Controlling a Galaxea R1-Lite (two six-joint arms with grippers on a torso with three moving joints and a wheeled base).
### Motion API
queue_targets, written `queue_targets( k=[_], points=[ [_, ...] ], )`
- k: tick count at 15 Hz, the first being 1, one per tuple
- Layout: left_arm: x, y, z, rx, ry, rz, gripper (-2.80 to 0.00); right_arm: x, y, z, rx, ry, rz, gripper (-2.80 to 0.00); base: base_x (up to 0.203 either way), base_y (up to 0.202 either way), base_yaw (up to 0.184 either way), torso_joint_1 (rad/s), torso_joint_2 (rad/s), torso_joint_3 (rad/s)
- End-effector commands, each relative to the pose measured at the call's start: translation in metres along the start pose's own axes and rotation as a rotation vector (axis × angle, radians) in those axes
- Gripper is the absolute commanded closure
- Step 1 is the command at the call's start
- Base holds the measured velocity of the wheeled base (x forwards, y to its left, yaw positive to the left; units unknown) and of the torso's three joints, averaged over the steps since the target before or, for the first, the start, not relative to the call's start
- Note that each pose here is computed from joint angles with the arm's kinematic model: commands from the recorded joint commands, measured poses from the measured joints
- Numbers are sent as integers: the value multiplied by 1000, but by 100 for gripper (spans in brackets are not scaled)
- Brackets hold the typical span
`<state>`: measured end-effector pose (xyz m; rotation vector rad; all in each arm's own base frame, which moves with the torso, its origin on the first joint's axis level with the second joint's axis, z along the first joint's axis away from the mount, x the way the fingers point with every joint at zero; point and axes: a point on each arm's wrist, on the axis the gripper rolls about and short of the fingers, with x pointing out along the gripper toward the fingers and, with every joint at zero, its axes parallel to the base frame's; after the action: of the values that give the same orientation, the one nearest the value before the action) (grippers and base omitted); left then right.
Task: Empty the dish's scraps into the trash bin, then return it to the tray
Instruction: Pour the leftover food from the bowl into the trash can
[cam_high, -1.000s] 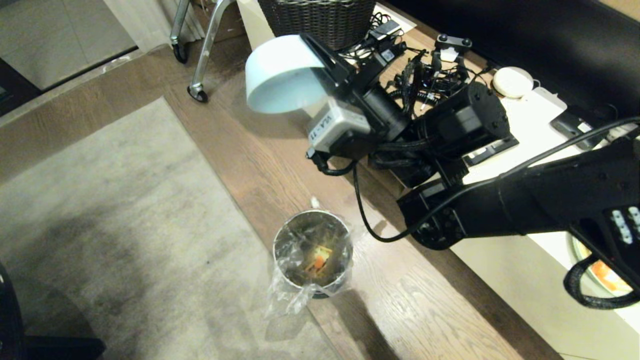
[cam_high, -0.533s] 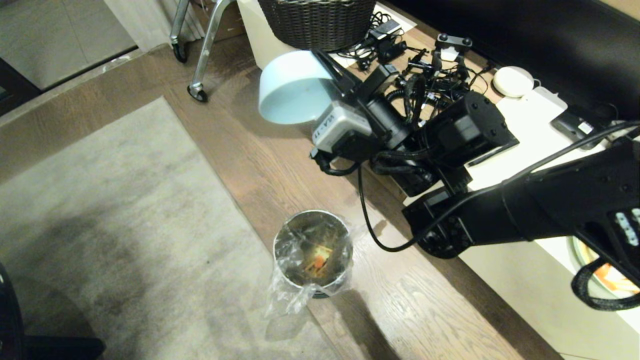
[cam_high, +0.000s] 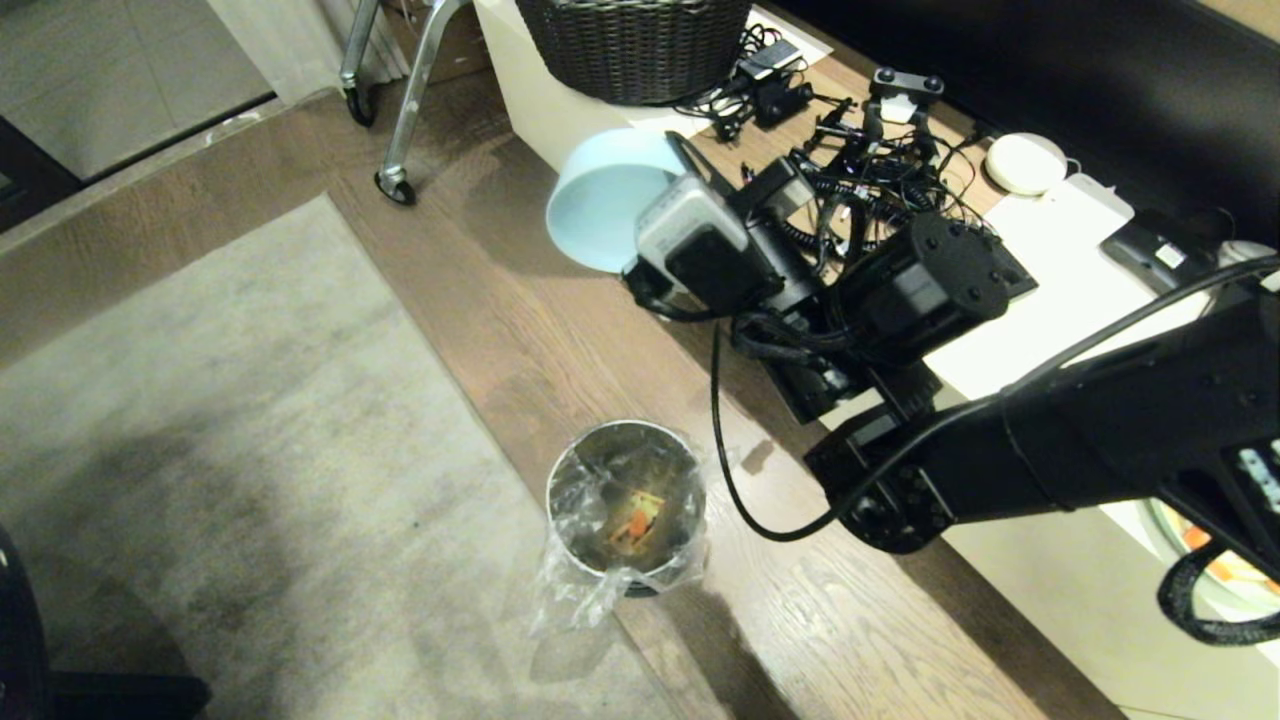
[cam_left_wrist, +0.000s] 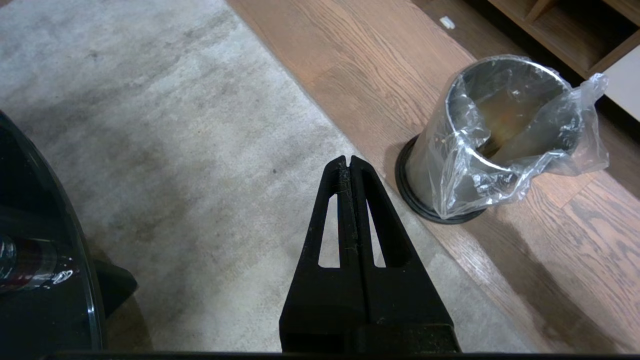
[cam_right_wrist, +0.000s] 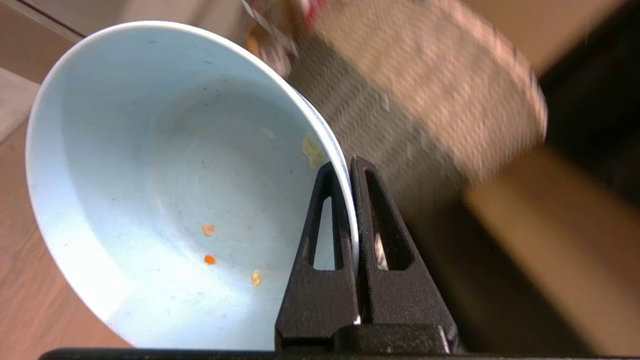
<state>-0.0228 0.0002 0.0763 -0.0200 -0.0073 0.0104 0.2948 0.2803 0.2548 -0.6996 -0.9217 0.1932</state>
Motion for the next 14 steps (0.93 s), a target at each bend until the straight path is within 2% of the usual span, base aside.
queue_targets(
  k=[1,3,7,14],
  points=[
    [0,0,0,0,-1,0,0,-2,-1,7,41,104,-91,0,0,0,0,0,0,0],
    [0,0,0,0,-1,0,0,-3,-2,7,80,177,-129,0,0,0,0,0,0,0],
    [0,0,0,-1,-1,0,0,-2,-7,6,103,237,-173,0,0,0,0,0,0,0],
    [0,0,0,0,-1,0,0,-2,-31,-20,112,330,-173,0,0,0,0,0,0,0]
  ],
)
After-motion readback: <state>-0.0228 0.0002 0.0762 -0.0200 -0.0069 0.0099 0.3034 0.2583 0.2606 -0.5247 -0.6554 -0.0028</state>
